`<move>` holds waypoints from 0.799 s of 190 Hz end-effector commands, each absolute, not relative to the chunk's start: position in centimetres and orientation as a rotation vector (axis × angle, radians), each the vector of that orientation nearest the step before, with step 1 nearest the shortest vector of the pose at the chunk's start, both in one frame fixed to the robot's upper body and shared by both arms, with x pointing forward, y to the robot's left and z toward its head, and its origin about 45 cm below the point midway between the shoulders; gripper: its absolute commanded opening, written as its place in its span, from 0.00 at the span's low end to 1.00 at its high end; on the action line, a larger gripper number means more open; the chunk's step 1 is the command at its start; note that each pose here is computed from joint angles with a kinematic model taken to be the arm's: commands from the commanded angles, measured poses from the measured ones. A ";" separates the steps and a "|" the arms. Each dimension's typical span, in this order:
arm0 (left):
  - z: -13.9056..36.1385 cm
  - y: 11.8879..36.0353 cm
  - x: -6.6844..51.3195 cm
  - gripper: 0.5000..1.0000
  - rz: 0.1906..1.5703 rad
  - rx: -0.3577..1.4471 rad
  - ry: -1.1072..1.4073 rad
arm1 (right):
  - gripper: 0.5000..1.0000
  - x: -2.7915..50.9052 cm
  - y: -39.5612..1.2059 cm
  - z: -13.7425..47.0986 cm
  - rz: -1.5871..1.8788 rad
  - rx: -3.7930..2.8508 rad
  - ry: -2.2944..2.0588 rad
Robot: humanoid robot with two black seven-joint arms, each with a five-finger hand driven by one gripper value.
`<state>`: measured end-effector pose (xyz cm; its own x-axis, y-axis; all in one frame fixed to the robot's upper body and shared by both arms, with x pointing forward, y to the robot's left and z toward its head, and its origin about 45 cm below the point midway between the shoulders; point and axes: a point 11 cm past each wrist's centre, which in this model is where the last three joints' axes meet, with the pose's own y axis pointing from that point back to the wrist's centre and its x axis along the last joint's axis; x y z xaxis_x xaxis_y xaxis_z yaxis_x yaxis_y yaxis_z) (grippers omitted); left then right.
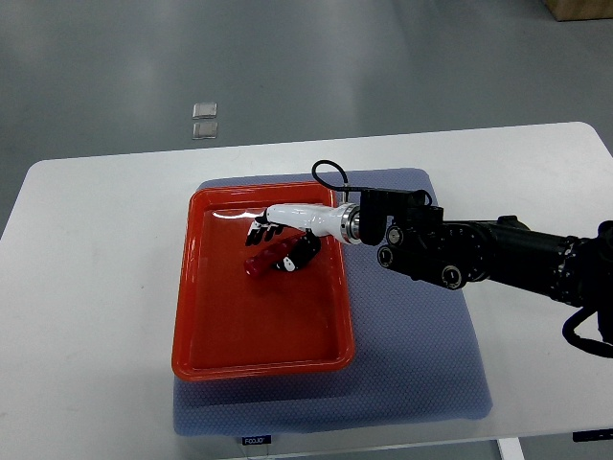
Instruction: Place red pepper on red tray
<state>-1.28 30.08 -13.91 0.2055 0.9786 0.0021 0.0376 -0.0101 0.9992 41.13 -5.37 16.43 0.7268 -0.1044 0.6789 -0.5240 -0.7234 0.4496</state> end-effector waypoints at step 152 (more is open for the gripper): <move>-13.9 30.0 -1.4 1.00 1.038 1.333 1.082 | 0.83 46.2 -17.9 19.5 -1.186 2.655 -2.096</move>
